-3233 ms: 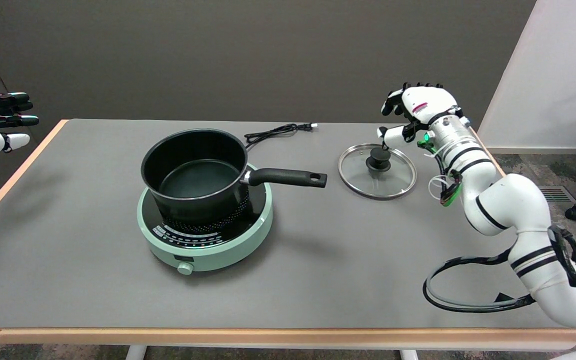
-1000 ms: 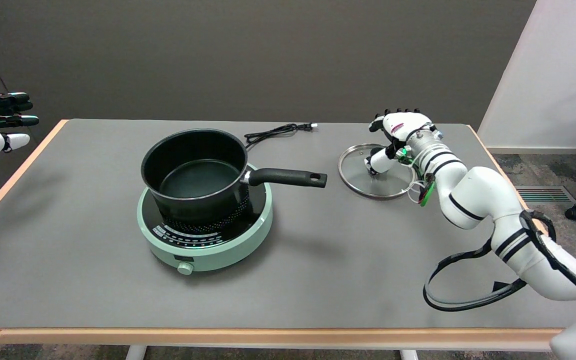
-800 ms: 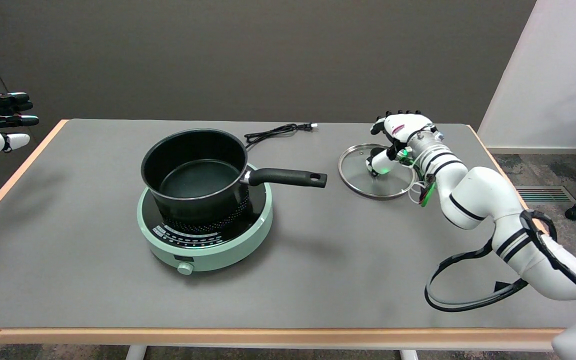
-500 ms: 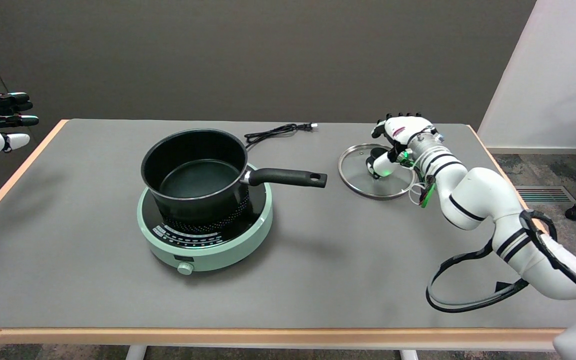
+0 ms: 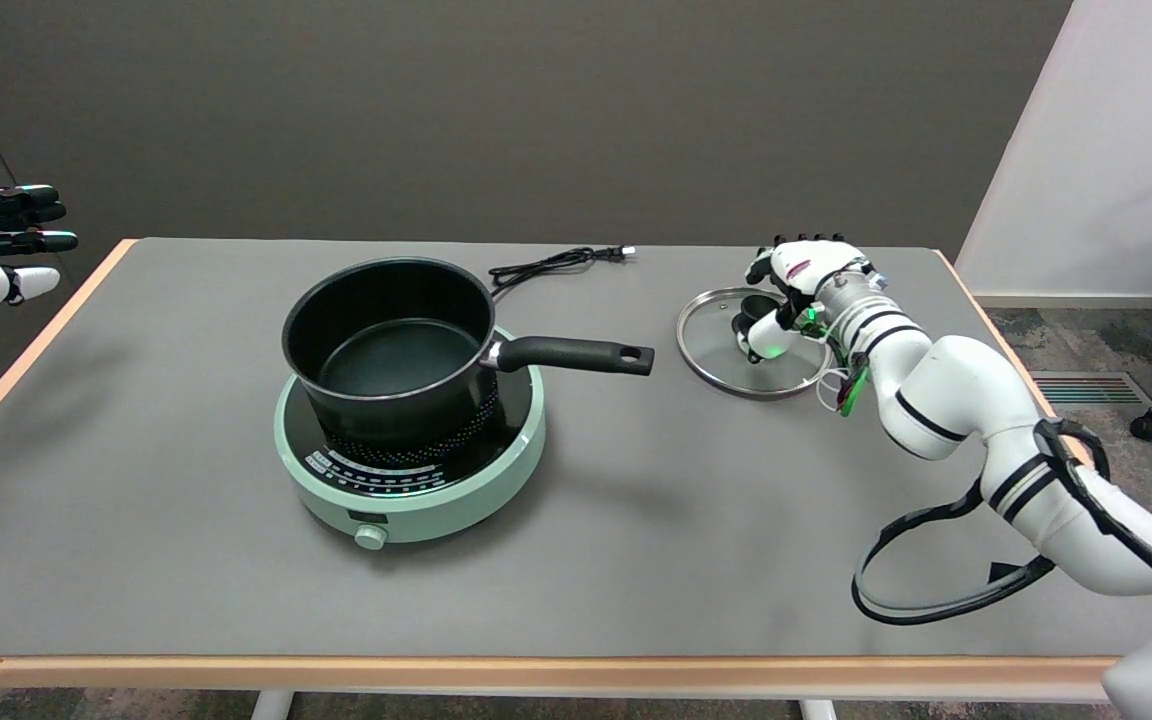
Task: Pick up the pot lid.
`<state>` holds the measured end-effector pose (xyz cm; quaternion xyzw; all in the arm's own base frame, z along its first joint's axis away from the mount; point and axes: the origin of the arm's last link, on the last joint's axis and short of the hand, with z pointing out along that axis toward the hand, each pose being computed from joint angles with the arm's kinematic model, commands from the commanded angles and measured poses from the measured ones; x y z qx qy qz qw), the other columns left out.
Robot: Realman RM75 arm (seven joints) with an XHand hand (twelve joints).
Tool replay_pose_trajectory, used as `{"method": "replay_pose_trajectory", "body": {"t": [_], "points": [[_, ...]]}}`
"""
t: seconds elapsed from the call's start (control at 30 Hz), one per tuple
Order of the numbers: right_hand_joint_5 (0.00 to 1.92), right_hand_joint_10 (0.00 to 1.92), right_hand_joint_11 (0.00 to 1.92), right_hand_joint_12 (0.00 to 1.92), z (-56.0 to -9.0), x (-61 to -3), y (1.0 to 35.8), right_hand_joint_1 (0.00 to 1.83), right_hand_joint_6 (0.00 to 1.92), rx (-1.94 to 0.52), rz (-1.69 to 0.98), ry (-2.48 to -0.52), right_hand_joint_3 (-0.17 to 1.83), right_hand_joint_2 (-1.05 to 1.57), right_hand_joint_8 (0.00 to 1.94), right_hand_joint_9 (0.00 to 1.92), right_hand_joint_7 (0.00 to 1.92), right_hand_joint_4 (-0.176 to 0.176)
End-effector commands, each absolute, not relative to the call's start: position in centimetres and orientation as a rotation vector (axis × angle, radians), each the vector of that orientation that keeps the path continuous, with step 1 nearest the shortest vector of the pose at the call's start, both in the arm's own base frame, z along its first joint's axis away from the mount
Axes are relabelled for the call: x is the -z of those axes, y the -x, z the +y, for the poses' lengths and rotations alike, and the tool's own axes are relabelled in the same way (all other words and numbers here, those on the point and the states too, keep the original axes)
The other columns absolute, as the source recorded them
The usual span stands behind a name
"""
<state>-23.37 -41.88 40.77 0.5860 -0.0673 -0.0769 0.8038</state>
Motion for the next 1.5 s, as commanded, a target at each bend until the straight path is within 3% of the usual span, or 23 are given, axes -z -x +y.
{"method": "replay_pose_trajectory", "body": {"t": [0.03,0.2,0.43,0.5,0.63,1.5], "points": [[0.54,0.39,0.41,0.95,-42.33,-41.25,24.30,0.86,0.24,0.178,-0.181,-1.238,0.96,0.52,0.20,0.61,0.57,0.076],[0.53,0.45,0.42,0.93,-42.46,-41.35,24.41,0.79,0.27,0.180,-0.184,-1.236,1.00,0.53,0.19,0.58,0.57,0.080],[0.62,0.43,0.42,0.96,-42.54,-41.38,24.34,0.84,0.32,0.178,-0.182,-1.237,0.93,0.55,0.20,0.64,0.64,0.080],[0.60,0.49,0.43,0.93,-42.54,-41.38,24.34,0.76,0.38,0.178,-0.182,-1.237,0.98,0.58,0.21,0.62,0.65,0.071],[0.63,0.46,0.42,0.97,-42.51,-41.34,24.37,0.84,0.35,0.178,-0.183,-1.238,0.93,0.56,0.20,0.66,0.67,0.081],[0.72,0.61,0.47,1.06,-42.76,-40.96,24.77,0.81,0.55,0.150,-0.218,-1.265,0.82,0.69,0.34,0.76,0.85,0.072]]}}
